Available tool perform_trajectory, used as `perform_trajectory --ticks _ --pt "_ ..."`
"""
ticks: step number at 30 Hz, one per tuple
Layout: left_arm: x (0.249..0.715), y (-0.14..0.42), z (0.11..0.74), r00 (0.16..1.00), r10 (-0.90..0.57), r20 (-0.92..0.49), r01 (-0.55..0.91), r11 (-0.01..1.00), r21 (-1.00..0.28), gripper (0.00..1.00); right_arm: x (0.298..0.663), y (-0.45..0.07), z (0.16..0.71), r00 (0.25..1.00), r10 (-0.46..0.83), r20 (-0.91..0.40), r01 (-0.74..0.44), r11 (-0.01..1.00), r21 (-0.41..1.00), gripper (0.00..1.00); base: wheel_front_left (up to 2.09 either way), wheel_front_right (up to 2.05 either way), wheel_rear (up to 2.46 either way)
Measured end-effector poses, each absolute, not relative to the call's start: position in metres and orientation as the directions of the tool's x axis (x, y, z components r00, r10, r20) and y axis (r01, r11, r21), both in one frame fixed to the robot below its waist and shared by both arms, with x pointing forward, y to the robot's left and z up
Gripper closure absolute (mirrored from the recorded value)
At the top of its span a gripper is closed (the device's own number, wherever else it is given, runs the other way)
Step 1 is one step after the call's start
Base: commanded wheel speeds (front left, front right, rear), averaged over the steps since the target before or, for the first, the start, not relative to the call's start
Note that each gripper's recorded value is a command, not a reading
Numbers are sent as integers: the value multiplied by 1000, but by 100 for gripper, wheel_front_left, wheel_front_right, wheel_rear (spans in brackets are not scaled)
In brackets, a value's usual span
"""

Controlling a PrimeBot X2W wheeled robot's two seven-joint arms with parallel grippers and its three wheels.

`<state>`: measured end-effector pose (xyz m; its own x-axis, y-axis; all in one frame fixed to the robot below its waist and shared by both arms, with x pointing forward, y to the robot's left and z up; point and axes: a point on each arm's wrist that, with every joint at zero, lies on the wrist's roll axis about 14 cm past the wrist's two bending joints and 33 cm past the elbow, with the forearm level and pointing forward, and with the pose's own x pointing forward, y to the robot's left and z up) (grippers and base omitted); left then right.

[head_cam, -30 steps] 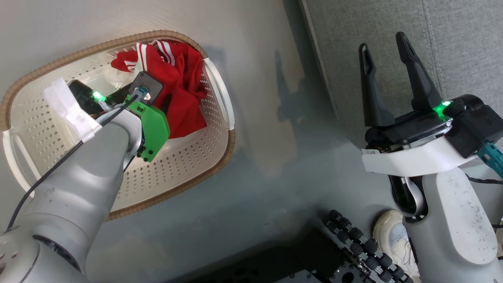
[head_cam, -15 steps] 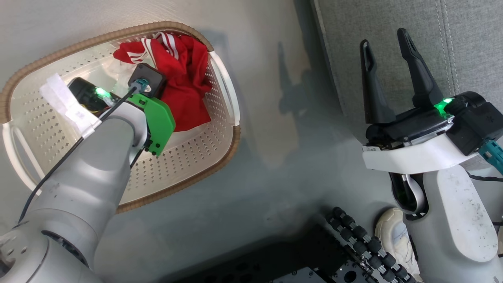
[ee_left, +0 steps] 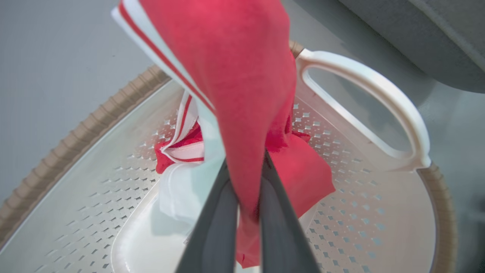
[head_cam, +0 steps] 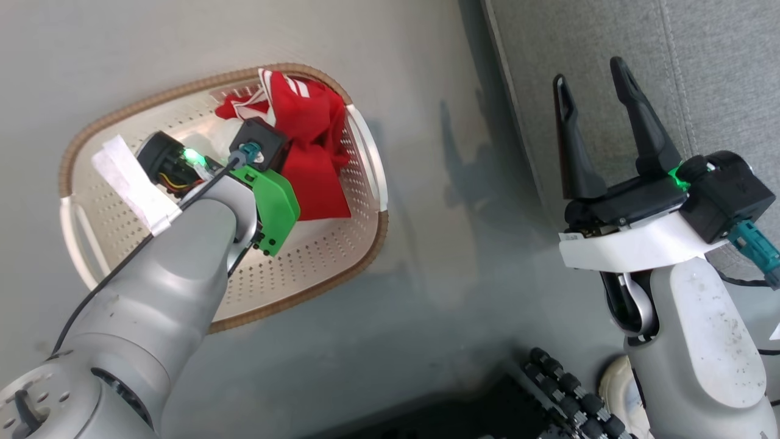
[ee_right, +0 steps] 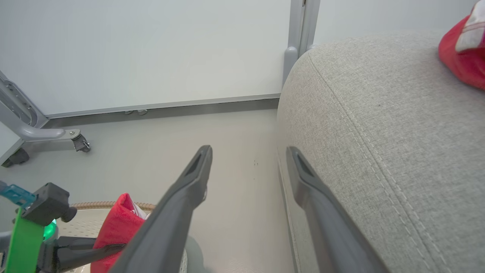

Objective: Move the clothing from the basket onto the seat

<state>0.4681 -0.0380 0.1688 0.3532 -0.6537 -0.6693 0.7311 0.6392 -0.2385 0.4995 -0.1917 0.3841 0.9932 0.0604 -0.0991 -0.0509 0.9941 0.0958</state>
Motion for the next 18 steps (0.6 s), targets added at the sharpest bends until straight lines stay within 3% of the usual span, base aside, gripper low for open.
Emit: perform_trajectory --ticks 18 --pt "467 -19 273 500 -673 -545 721 672 -169 100 486 -160 438 991 132 -6 -130 986 106 0 0 0 0"
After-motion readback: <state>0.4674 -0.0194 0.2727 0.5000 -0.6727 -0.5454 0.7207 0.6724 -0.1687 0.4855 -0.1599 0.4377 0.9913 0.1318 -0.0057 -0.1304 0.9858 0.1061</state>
